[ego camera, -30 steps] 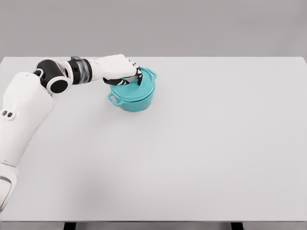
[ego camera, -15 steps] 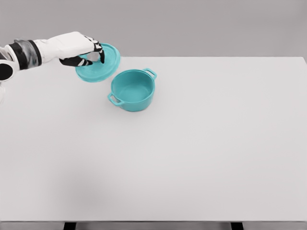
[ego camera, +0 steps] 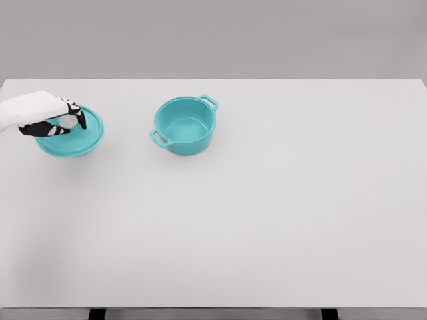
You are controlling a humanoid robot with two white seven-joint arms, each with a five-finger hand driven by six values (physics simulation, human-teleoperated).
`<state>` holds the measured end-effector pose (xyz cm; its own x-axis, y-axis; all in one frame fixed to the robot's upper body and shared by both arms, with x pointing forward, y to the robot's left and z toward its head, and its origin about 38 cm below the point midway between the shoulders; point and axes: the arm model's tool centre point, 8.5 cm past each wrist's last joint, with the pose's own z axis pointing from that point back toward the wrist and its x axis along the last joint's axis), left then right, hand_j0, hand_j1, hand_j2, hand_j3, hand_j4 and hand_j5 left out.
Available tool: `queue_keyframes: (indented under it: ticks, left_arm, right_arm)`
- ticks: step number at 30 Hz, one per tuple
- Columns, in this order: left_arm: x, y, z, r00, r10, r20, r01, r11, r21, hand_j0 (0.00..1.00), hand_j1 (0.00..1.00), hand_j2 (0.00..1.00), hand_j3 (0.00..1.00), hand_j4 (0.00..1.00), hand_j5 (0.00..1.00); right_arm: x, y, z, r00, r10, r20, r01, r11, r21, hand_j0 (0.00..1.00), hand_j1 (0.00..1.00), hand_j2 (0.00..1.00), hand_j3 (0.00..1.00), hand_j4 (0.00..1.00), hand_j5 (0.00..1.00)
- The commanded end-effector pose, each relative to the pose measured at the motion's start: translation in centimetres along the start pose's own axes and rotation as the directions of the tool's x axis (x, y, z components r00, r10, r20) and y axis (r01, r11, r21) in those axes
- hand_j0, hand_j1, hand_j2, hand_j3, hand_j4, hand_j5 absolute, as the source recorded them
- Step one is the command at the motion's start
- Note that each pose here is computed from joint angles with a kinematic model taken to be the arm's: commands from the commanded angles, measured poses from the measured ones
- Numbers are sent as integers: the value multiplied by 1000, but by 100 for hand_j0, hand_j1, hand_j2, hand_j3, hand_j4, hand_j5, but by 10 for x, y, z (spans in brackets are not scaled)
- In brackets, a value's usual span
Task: Open the lid of the pot with left arm
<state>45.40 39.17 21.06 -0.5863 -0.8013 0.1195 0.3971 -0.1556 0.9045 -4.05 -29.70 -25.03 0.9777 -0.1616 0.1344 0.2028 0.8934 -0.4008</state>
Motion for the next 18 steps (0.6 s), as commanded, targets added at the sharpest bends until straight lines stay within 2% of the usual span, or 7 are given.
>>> queue_keyframes:
  ticks: [1,10,14,16,18]
  left_arm:
    - [1,2,1,1000,5,4,-5,1000,8,50,50,50,50,50,50]
    - [3,-15,-3,999,30,11,-30,999,-14,50,50,50,50,50,50]
    - [5,-34,-4,998,55,14,-54,998,-44,50,50,50,50,50,50]
    - [5,-34,-4,998,56,14,-56,997,-44,51,51,51,51,51,51]
    - [6,-42,-5,998,67,16,-66,996,-55,51,51,51,51,51,51]
  right_arm:
    - [0,0,0,1000,-1,0,1,1000,0,100,100,100,100,100,100]
    - [0,0,0,1000,-1,0,1,1000,-1,100,100,100,100,100,100]
    - [-1,0,0,1000,-1,-1,1,1000,-1,100,100,100,100,100,100]
    - [0,0,0,1000,-1,0,1,1000,0,100,100,100,100,100,100]
    - [-1,0,0,1000,0,-1,0,1000,0,100,100,100,100,100,100]
